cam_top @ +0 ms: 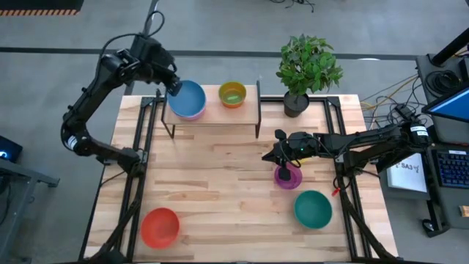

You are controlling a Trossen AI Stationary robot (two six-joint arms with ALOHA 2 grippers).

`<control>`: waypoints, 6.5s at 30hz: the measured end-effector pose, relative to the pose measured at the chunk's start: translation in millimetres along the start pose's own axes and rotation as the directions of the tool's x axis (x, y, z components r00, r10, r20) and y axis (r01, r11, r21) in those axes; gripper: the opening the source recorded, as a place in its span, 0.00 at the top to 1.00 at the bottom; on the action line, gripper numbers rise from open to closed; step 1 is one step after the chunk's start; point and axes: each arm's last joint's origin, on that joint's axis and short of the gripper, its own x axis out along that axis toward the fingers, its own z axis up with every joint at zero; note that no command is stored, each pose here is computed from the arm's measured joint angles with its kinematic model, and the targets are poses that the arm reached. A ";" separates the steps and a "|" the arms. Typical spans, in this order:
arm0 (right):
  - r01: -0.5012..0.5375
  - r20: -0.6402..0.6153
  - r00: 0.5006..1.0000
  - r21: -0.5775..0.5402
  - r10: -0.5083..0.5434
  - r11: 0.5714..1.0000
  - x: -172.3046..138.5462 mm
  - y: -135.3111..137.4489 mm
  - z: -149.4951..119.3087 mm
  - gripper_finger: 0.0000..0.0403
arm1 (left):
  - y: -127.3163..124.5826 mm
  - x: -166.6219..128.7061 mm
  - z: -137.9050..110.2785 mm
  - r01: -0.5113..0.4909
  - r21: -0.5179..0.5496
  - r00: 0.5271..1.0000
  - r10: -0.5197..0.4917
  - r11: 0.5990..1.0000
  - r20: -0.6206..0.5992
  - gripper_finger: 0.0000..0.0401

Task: Place and stack bowls onto a shelf
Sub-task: Stack the big blue bowl on top of the big pink bowl on the shelf, then stack the small purple bowl on top of the small green bowl on the shelf

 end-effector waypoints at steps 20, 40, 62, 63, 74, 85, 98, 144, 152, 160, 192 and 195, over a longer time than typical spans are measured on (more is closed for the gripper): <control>0.002 -0.001 1.000 -0.009 -0.002 1.000 0.2 -0.1 -0.1 0.97 | -8.9 69.3 -71.2 -0.093 -0.103 0.958 0.117 0.990 0.261 1.00; 0.003 0.006 1.000 -0.015 -0.003 1.000 0.3 -0.1 0.5 0.97 | -31.6 28.3 -97.8 0.141 -0.111 0.912 -0.085 0.984 0.400 1.00; 0.004 0.009 1.000 -0.014 -0.004 1.000 0.3 -0.2 0.8 0.97 | -71.4 61.9 -144.4 0.052 -0.115 0.905 0.002 0.992 0.425 1.00; 0.004 0.009 1.000 -0.014 -0.004 1.000 0.3 -0.2 0.9 0.97 | -71.6 63.1 -143.1 0.040 -0.114 0.902 0.013 0.993 0.431 1.00; 0.004 0.021 1.000 -0.004 -0.004 1.000 0.3 -0.2 2.0 0.97 | -73.8 27.7 -118.7 0.241 0.055 0.869 -0.241 0.969 0.433 1.00; 0.005 0.025 1.000 -0.011 -0.005 1.000 0.3 -0.2 2.3 0.97 | -82.0 39.2 -148.6 0.283 0.123 0.944 -0.299 0.951 0.138 1.00; 0.005 0.027 1.000 -0.011 -0.005 1.000 0.3 -0.3 2.6 0.97 | -78.1 53.3 -137.9 -0.056 0.133 0.977 0.027 0.990 0.211 1.00; 0.547 -0.857 0.492 0.444 0.157 0.710 73.9 40.4 39.5 0.86 | -154.8 28.2 -153.4 0.031 0.283 0.831 -0.182 0.959 0.526 1.00; 0.685 -0.943 0.327 0.276 0.054 0.674 98.7 39.1 13.1 0.60 | -153.9 29.8 -156.6 0.021 0.301 0.848 -0.177 0.953 0.499 1.00; 0.705 -0.959 0.283 0.230 0.032 0.671 112.0 40.1 -2.6 0.61 | -151.5 28.6 -156.2 -0.015 0.266 0.849 -0.129 0.964 0.513 1.00; 0.084 -0.620 0.781 0.226 0.077 0.970 91.4 49.0 150.5 0.98 | -150.0 28.0 -155.9 -0.035 0.226 0.848 -0.090 0.974 0.523 1.00; 0.054 -0.557 0.830 0.106 0.015 0.993 74.9 43.2 177.9 0.98 | -150.0 28.0 -155.9 -0.035 0.226 0.848 -0.090 0.974 0.523 1.00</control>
